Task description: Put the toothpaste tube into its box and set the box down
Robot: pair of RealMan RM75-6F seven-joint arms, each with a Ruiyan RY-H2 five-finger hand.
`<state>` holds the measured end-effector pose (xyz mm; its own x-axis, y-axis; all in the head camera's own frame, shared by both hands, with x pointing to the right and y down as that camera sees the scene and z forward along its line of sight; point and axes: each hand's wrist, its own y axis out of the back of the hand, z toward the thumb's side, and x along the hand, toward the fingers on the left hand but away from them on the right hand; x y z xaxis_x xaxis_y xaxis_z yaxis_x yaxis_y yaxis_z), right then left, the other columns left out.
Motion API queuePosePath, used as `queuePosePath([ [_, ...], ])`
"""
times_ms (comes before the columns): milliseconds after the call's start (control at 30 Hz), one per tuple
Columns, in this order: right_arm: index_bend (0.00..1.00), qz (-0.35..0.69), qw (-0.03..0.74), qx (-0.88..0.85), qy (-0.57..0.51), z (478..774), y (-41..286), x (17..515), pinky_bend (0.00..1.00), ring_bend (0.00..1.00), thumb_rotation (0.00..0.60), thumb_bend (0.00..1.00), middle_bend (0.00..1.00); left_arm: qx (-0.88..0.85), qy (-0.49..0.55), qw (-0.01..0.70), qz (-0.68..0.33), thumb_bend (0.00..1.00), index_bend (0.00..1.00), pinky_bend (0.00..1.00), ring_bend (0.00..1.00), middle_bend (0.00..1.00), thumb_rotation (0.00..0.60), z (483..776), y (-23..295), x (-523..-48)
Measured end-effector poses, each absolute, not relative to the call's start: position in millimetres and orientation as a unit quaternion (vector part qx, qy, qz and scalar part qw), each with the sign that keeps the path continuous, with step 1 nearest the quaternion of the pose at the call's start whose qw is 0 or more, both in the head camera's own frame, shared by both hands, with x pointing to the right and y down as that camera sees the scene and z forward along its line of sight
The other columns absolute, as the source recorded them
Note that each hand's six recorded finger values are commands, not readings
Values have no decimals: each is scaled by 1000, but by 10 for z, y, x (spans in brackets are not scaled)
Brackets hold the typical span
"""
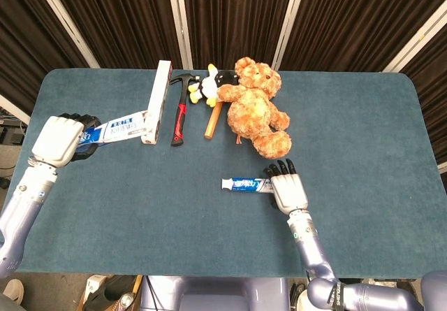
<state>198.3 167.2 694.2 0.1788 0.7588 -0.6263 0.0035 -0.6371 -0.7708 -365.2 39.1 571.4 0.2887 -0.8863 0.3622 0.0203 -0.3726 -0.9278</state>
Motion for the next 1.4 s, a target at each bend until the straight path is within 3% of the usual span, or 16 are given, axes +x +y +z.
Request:
queuePosePath([
  [333, 235, 594, 302, -699, -259, 7092, 1818, 2050, 0, 87, 600, 407, 201, -664, 321, 456, -498, 421, 449, 472, 457, 512, 600, 5753, 400, -3612],
  [533, 471, 591, 299, -700, -267, 7135, 1810, 2018, 38, 121, 600, 407, 214, -664, 319, 456, -500, 421, 449, 472, 456, 514, 600, 5771, 417, -3605],
  [700, 653, 584, 298, -701, -282, 7140, 1789, 1983, 103, 174, 600, 429, 298, -663, 319, 456, -500, 421, 450, 472, 456, 514, 600, 5776, 422, -3616],
  [900, 733, 583, 296, -701, -284, 7136, 1823, 2022, 152, 214, 600, 471, 357, -665, 320, 453, -500, 420, 455, 473, 457, 519, 600, 5784, 436, -3619],
  [1233, 779, 538, 316, -712, -321, 6731, 1686, 2157, 196, 230, 600, 486, 391, -685, 333, 441, -475, 421, 466, 477, 467, 533, 600, 5800, 541, -3508],
  [1400, 798, 516, 331, -708, -351, 6403, 1508, 2387, 289, 277, 600, 504, 416, -702, 340, 432, -453, 421, 480, 517, 488, 545, 600, 5849, 643, -3368],
])
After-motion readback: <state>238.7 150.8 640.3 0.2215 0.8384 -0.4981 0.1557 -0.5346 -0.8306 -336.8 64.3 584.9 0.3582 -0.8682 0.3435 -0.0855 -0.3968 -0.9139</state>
